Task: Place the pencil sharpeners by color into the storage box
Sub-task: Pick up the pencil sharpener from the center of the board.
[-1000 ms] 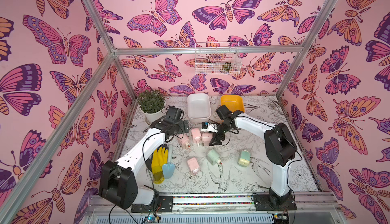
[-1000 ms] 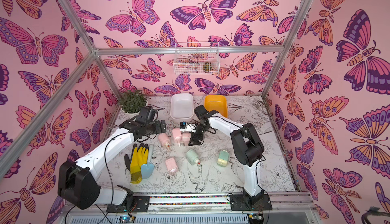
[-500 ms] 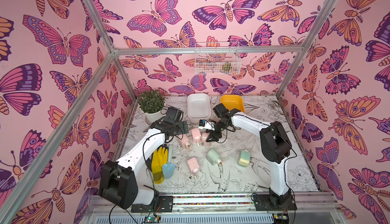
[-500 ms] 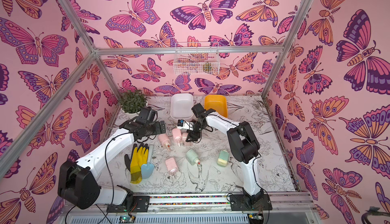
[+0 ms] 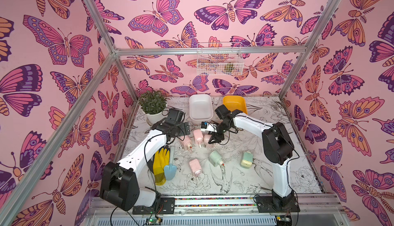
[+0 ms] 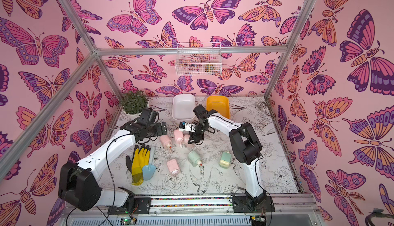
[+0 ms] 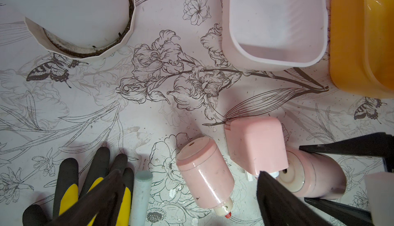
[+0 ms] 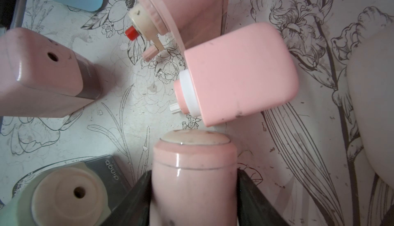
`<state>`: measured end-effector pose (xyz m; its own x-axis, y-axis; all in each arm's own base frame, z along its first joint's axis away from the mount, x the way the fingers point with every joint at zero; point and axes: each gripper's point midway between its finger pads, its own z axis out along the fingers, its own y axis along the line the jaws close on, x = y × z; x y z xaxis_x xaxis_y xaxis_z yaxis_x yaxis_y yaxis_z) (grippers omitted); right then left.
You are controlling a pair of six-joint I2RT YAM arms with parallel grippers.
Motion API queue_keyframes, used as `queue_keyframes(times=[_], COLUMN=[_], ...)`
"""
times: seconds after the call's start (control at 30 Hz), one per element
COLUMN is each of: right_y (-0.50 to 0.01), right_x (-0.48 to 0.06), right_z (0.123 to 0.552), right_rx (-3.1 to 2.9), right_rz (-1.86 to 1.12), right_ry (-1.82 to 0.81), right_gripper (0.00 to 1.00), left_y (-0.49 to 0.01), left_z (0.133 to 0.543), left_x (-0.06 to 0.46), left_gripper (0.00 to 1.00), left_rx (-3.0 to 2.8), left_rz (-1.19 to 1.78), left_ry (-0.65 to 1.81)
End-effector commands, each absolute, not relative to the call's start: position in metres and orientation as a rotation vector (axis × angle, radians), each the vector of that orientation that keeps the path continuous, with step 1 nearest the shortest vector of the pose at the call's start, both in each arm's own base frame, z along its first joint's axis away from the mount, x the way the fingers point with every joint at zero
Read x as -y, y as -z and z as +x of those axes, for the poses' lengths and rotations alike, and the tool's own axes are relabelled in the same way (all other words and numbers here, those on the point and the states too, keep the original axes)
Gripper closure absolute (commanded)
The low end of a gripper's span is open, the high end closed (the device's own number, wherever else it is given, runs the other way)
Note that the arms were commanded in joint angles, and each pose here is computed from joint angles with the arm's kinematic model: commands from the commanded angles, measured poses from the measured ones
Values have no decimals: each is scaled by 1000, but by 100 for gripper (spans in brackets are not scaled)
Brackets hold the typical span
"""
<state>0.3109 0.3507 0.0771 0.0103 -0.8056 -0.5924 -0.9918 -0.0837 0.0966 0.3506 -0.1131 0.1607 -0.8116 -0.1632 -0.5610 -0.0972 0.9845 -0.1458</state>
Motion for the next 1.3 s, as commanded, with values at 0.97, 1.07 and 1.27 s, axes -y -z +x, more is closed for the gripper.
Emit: queue_keyframes(times=[0.97,1.07,1.27], right_y=[-189,-204,-200], right_x=[-273,-253,-202], right_z=[359,378,421], right_rx=[-1698,-1677,-1754], right_rz=[-1643,-1561,-1466], right_ry=[-722,-686,-545], right_gripper=[100,100,100], left_y=[-171,-175,-177], left_z=[348,349,353], left_x=[147,164,218], left_gripper=[0,0,0], left_rx=[-2523,-2520,-2516], left_rz=[-32,30,248], left_ry=[342,366,412])
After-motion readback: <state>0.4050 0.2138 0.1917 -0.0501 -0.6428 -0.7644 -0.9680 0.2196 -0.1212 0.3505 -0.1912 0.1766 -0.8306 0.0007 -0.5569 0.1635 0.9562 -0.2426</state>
